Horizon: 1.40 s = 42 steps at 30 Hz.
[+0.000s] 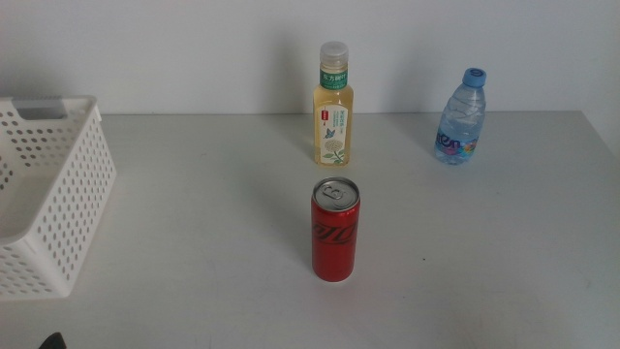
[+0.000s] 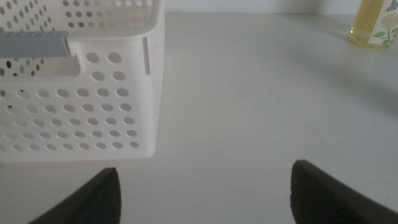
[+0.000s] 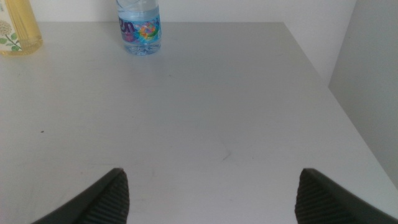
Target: Use arms to grab the bottles and put them into the dustbin to the left of the table.
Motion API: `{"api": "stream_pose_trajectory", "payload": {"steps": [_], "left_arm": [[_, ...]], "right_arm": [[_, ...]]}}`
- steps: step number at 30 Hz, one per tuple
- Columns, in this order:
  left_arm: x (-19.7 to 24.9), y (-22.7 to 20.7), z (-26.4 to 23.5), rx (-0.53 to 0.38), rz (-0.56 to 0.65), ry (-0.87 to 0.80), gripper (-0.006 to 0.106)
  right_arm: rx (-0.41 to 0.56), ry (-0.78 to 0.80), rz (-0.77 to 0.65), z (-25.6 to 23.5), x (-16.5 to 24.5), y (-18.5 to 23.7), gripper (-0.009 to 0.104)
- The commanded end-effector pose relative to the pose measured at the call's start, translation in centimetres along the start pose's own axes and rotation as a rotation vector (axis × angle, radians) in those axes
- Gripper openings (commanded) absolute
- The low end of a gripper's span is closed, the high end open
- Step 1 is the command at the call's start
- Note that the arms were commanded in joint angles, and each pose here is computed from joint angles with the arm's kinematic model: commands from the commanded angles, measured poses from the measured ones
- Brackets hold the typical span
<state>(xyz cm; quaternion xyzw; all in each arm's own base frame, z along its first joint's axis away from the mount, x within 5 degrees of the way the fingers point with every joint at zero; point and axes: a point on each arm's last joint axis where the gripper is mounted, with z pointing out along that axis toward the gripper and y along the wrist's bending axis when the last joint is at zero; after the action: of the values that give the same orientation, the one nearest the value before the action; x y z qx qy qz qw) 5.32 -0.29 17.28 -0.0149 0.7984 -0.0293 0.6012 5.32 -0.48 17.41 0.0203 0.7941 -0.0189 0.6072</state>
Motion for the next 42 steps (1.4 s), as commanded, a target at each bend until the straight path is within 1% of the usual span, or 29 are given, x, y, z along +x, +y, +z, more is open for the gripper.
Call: {"api": "stream_pose_trajectory", "payload": {"steps": [1, 6, 9, 12, 15, 18, 20, 26, 28, 31, 33, 35, 38, 40, 42], "left_arm": [[-0.7, -0.1, -0.2, 0.014, -0.029, -0.099, 0.093], [-0.7, -0.1, -0.2, 0.016, -0.035, -0.099, 0.093], [-1.3, -0.3, 0.4, 0.053, -0.028, -0.094, 0.093], [-1.8, -0.9, 1.3, 0.123, -0.011, -0.074, 0.093], [-2.0, -1.8, 2.5, 0.215, 0.020, -0.040, 0.093], [-2.3, -3.1, 3.7, 0.303, 0.053, -0.045, 0.093], [-2.4, -4.2, 4.5, 0.364, 0.073, -0.065, 0.093], [-2.3, -7.1, 6.0, 0.499, 0.088, -0.177, 0.093], [-2.0, -7.9, 6.4, 0.524, 0.098, -0.200, 0.093], [-2.0, -8.7, 6.8, 0.552, 0.099, -0.283, 0.093], [-1.4, -9.1, 7.3, 0.559, 0.087, -0.247, 0.093], [-0.5, -9.2, 7.5, 0.574, 0.047, -0.171, 0.093], [0.2, -9.4, 7.8, 0.588, -0.014, -0.105, 0.093], [0.2, -9.4, 7.8, 0.588, -0.019, -0.102, 0.093], [0.2, -9.4, 7.8, 0.587, 0.001, -0.108, 0.093]], "right_arm": [[0.001, -0.103, -0.022, -0.3, -1.0, 0.0, 0.094], [0.001, -0.103, -0.022, -0.3, -1.0, 0.0, 0.094], [0.001, -0.103, -0.022, -0.3, -1.0, 0.0, 0.094], [0.001, -0.103, -0.022, -0.3, -1.0, 0.0, 0.094], [0.001, -0.103, -0.022, -0.3, -1.0, 0.0, 0.094], [0.001, -0.103, -0.022, -0.3, -1.0, 0.0, 0.094], [0.001, -0.103, -0.022, -0.3, -1.0, 0.0, 0.094], [0.001, -0.103, -0.022, -0.3, -1.0, 0.0, 0.094], [0.001, -0.103, -0.022, -0.3, -1.0, 0.0, 0.094], [0.001, -0.103, -0.022, -0.3, -1.0, 0.0, 0.094], [0.001, -0.103, -0.022, -0.3, -1.0, 0.0, 0.094], [0.001, -0.103, -0.022, -0.3, -1.0, 0.0, 0.094], [0.001, -0.103, -0.022, -0.3, -1.0, 0.0, 0.094], [0.001, -0.103, -0.022, -0.3, -1.0, 0.0, 0.094], [0.001, -0.103, -0.022, -0.3, -1.0, 0.0, 0.094]]}}
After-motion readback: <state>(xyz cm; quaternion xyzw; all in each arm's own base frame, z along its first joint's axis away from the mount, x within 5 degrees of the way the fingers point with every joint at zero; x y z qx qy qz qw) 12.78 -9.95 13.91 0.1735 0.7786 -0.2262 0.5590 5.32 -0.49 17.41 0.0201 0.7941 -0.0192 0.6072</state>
